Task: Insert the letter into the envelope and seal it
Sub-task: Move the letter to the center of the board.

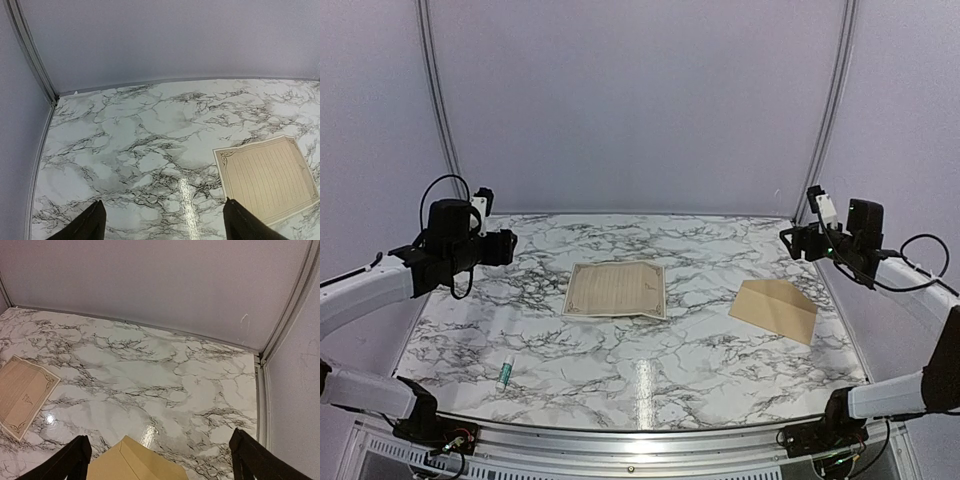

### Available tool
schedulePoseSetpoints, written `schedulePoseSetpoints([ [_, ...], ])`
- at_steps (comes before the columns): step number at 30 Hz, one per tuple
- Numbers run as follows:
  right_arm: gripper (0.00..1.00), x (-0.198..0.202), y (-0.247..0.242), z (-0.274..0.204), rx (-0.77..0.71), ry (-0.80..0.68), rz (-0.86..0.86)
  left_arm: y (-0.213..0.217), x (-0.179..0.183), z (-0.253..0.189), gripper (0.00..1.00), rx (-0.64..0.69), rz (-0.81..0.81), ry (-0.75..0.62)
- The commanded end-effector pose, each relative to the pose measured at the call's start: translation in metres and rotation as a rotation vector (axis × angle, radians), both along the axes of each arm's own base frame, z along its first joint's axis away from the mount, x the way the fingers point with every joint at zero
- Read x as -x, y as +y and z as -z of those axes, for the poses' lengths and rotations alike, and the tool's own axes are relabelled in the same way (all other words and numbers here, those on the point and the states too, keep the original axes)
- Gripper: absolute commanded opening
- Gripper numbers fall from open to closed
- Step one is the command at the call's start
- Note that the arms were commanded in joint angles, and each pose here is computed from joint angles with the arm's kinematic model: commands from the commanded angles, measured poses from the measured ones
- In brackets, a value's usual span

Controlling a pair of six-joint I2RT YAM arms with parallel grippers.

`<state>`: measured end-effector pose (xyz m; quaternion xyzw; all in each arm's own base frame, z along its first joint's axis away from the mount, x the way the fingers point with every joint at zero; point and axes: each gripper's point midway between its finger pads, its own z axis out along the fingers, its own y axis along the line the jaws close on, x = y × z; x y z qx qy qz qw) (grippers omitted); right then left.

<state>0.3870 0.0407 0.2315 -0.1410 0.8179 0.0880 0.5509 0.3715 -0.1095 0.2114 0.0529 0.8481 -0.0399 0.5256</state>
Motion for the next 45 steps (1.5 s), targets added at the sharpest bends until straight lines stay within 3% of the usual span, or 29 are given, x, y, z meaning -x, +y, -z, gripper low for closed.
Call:
schedulePoseSetpoints([
  [1, 0.95, -0.001, -0.017, -0.020, -0.008, -0.089, 0.049, -0.013, -0.001, 0.005, 0.84, 0.017, 0.061, -0.015],
  [10, 0.98, 0.015, -0.005, -0.017, 0.092, -0.138, -0.119, -0.080, 0.022, 0.020, 0.78, -0.005, 0.300, 0.038],
  [17, 0.94, 0.026, 0.012, -0.018, 0.113, -0.172, -0.254, -0.144, 0.056, 0.042, 0.76, -0.106, 0.464, 0.134],
  [23, 0.91, 0.033, 0.025, -0.011, 0.127, -0.164, -0.330, -0.183, 0.067, 0.055, 0.75, -0.113, 0.482, 0.240],
  [28, 0.91, 0.035, 0.031, -0.008, 0.137, -0.163, -0.360, -0.200, 0.052, 0.059, 0.71, -0.095, 0.422, 0.269],
  [31, 0.90, 0.036, 0.035, -0.008, 0.141, -0.168, -0.375, -0.205, 0.040, 0.063, 0.64, -0.114, 0.385, 0.277],
  [35, 0.90, 0.038, 0.036, -0.009, 0.147, -0.176, -0.381, -0.217, 0.028, 0.067, 0.43, -0.134, 0.382, 0.297],
  [41, 0.90, 0.039, 0.037, -0.011, 0.152, -0.183, -0.384, -0.228, 0.012, 0.082, 0.21, -0.095, 0.413, 0.374],
  [45, 0.90, 0.040, 0.037, -0.011, 0.156, -0.185, -0.385, -0.219, -0.007, 0.090, 0.11, -0.080, 0.396, 0.398],
])
